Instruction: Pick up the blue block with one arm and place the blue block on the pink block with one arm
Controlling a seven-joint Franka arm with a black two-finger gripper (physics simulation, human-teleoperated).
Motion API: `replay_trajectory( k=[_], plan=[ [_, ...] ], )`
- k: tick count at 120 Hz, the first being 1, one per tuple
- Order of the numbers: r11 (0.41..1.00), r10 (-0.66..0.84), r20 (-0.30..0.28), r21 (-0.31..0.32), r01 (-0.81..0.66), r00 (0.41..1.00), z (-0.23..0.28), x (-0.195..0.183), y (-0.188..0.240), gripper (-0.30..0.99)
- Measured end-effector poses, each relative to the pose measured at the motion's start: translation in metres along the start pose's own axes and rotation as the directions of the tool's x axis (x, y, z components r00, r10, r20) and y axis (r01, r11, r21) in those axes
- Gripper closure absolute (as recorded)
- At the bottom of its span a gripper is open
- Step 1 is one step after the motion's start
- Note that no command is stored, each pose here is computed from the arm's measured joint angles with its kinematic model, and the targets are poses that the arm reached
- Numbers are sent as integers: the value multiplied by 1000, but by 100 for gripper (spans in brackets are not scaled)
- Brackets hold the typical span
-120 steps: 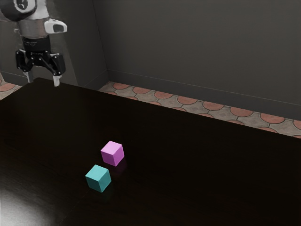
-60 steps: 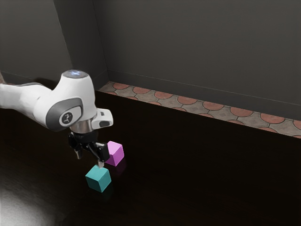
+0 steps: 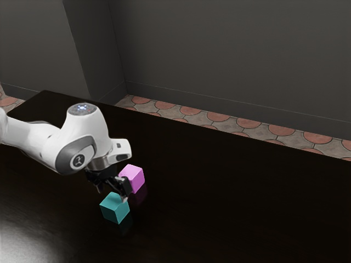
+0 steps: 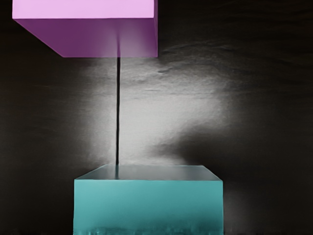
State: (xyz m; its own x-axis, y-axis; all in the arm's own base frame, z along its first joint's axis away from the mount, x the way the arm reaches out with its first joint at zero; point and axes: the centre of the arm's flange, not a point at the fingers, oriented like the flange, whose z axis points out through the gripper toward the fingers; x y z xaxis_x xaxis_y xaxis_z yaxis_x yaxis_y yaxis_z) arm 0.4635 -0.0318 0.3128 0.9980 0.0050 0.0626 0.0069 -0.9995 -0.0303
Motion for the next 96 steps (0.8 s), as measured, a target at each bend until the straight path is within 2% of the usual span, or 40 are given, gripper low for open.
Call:
replay_trajectory(
  k=[44, 96],
  plan=[
    [994, 104, -34, 17, -104, 994, 1, -5, 1, 0],
    [980, 199, -27, 8, -199, 980, 16, -5, -1, 0]
  ],
)
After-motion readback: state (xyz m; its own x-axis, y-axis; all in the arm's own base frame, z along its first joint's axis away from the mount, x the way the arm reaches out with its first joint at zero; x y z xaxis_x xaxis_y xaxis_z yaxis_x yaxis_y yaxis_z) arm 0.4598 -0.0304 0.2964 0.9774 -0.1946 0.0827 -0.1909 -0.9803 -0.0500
